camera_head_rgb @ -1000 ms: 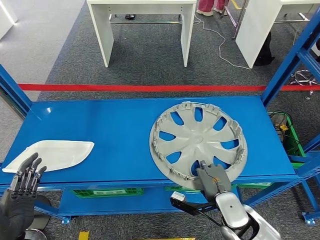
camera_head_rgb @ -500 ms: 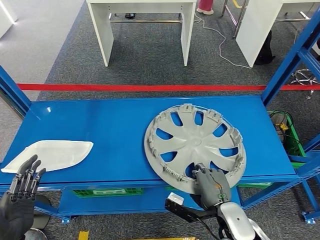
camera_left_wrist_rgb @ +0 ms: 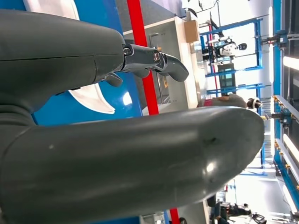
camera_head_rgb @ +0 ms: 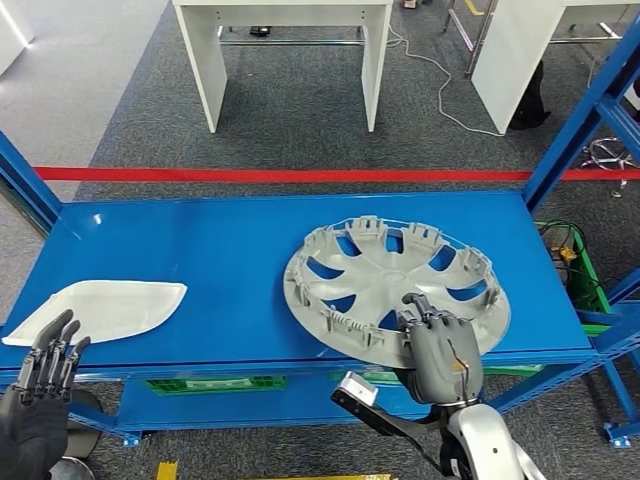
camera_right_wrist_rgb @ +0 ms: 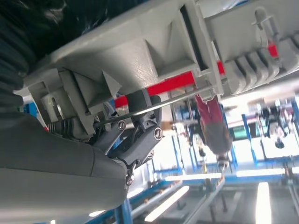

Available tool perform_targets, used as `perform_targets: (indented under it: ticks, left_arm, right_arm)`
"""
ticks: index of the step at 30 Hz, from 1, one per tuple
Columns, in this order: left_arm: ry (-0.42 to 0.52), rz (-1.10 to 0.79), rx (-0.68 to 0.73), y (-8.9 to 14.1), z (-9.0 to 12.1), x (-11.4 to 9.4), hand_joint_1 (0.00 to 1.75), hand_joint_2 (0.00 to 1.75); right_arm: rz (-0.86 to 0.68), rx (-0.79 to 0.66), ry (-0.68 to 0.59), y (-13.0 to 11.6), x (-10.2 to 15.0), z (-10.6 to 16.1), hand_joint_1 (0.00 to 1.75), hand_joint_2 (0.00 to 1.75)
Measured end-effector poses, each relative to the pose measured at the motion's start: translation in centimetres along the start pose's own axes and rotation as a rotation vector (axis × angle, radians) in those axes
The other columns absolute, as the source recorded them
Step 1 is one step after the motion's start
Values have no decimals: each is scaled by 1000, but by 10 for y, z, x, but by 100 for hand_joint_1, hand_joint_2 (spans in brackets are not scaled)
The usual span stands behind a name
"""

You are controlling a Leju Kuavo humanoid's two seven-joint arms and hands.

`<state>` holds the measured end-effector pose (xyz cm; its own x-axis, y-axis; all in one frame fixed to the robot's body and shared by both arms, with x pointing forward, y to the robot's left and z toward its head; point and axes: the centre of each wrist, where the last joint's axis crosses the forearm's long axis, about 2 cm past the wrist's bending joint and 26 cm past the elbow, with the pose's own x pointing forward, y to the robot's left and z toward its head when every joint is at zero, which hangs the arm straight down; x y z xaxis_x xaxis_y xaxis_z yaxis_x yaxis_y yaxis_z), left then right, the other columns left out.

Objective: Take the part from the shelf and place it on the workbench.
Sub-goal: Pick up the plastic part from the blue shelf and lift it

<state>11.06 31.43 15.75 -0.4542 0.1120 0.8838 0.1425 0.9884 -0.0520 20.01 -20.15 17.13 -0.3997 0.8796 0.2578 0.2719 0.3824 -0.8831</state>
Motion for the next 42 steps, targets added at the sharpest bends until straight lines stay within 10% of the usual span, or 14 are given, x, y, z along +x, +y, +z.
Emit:
perform_targets:
  ticks: [41, 42]
  left_arm:
    - [-48, 16, 5, -10, -6, -2, 0, 0]
    - [-49, 17, 3, -11, -6, -2, 0, 44]
  right_arm:
    - [70, -644, -195, -55, 33, -16, 175, 175]
    - [69, -649, -198, -56, 34, -16, 175, 175]
